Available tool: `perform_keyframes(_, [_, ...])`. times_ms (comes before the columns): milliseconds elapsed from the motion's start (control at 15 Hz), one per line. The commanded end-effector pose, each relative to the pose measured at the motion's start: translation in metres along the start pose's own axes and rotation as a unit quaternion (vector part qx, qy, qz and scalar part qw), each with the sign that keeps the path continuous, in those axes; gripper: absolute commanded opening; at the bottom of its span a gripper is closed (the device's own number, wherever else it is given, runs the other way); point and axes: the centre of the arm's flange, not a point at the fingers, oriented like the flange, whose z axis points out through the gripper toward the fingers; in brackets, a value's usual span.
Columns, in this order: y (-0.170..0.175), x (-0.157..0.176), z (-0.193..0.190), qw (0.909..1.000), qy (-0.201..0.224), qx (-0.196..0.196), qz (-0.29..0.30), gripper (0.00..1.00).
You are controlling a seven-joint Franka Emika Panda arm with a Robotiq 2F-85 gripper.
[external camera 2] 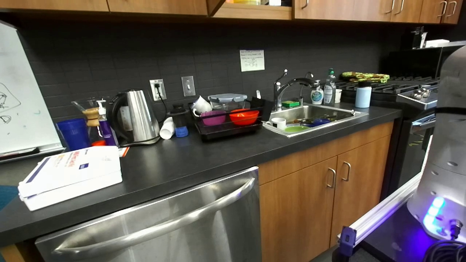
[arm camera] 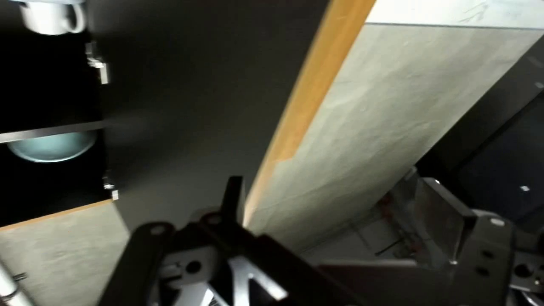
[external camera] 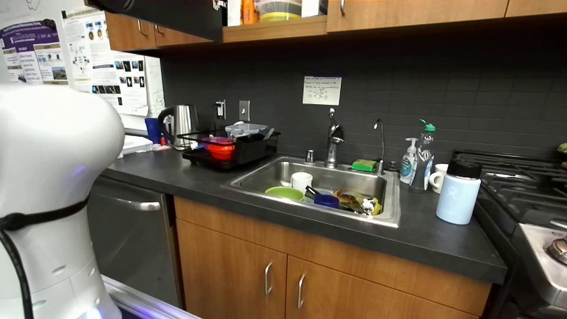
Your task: Open the top left cabinet door
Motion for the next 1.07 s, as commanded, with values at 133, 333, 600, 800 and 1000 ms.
perform_keyframes(133, [0.161,-0.019,-0.044,0.9866,0.025,-0.155,0.044,1.0])
perform_keyframes(333, [0.251,-0.037,-0.082,0.9673,0.006,-0.249,0.051,1.0])
perform_keyframes(600, [0.251,-0.034,-0.104,0.9649,0.001,-0.254,0.066,1.0])
perform_keyframes(800, [0.242,-0.032,-0.097,0.9685,0.003,-0.24,0.065,1.0])
perform_keyframes(1000, [0.238,-0.031,-0.095,0.9692,0.002,-0.238,0.063,1.0])
